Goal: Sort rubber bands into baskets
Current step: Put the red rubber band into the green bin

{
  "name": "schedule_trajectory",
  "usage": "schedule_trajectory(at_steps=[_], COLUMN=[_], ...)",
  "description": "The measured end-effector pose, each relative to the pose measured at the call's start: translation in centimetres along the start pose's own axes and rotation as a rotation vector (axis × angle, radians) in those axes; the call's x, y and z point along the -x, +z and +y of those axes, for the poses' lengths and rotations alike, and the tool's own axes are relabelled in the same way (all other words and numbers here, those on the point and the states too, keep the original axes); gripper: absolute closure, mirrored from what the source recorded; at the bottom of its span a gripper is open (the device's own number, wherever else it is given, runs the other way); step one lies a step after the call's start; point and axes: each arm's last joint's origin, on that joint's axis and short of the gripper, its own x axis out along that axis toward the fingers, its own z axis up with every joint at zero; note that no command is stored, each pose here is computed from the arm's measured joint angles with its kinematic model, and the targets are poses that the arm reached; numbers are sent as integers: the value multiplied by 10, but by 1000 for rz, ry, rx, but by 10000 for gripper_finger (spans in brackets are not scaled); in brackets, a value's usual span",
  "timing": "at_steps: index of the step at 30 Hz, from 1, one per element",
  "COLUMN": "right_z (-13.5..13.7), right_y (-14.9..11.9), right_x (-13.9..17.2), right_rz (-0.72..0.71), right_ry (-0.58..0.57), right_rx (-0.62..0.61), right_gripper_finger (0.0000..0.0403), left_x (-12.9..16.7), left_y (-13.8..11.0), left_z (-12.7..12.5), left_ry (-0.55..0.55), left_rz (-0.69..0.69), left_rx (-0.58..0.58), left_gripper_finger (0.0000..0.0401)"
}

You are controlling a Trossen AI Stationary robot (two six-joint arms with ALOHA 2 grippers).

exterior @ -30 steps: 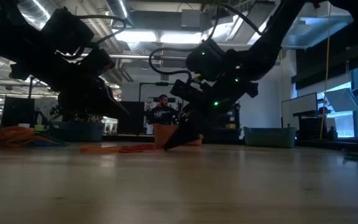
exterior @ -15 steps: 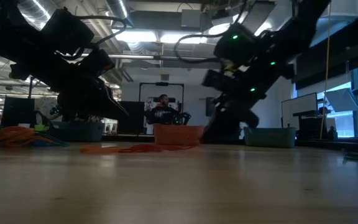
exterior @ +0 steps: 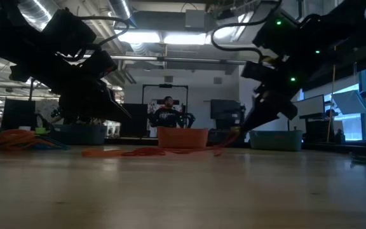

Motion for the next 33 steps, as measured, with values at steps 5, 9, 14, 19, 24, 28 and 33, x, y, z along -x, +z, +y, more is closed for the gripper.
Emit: schedule_trajectory(at_steps=[5,9,14,19,24,28,33], right_z=[-7,-15,-26,-36,-60,-87,-121], right_y=[-6,-9,-10,-7,-7,-12,-20], right_x=[14,28,51,72,84,83,80], right_rz=[57,87,76,5,-8,47,82], right_ry=[-102,-217,-357,-465,-647,-736,-775], right_rx=[-38,-65,-101,-140,-190,-227,-315], right_gripper_finger=[401,401,400,400,400,400,400], left_x=[0,0,0,0,0,0,0], left_y=[0,0,0,0,1,1,1], left_z=[0,0,0,0,0,0,0], left_ry=[0,0,8,9,9,9,9], left_rz=[1,1,-1,-3,-7,-7,-7], left_rx=[2,8,9,14,16,17,11], left_gripper_finger=[263,263,263,263,263,263,263])
